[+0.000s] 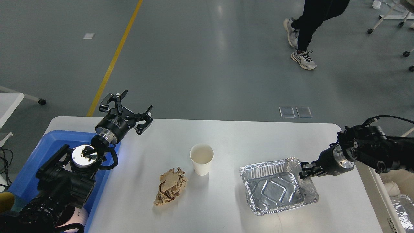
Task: Tidy desktop
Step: 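Lift the foil tray and bring it toward the table center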
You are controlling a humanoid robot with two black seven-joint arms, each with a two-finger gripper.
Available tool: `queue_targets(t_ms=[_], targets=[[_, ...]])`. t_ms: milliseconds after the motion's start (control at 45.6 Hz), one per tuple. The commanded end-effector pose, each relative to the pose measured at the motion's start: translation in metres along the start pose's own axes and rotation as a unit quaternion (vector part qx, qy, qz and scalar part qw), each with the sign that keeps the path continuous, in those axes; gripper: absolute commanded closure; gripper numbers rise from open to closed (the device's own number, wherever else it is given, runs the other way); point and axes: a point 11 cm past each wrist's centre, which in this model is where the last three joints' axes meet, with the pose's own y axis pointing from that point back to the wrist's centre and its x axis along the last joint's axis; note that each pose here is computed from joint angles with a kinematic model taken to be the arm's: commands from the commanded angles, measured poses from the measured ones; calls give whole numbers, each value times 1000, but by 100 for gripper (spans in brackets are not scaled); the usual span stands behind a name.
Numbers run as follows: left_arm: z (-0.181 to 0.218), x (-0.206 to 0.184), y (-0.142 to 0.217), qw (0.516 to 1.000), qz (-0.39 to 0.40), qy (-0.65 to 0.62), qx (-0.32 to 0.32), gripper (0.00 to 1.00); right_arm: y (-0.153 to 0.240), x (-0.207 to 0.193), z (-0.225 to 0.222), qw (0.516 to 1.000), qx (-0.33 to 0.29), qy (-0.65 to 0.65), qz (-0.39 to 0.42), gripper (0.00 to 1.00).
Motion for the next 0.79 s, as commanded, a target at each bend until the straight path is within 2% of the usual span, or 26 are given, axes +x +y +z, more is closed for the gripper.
queue_targets(t_ms=[0, 154, 351, 768], targets=[[0, 1, 0, 1000, 3, -5, 3, 1, 12, 11, 0, 999, 20, -39, 23, 100], [0, 2, 0, 1000, 8, -14, 7, 1, 22, 19, -3, 993, 55, -94, 46, 100], [5, -3, -3, 1000, 6, -18, 4, 1, 37, 33, -6, 989, 71, -109, 71, 100], [71, -5, 15, 997, 11, -68, -37, 1, 75, 71, -73, 988, 120, -47, 88, 100]])
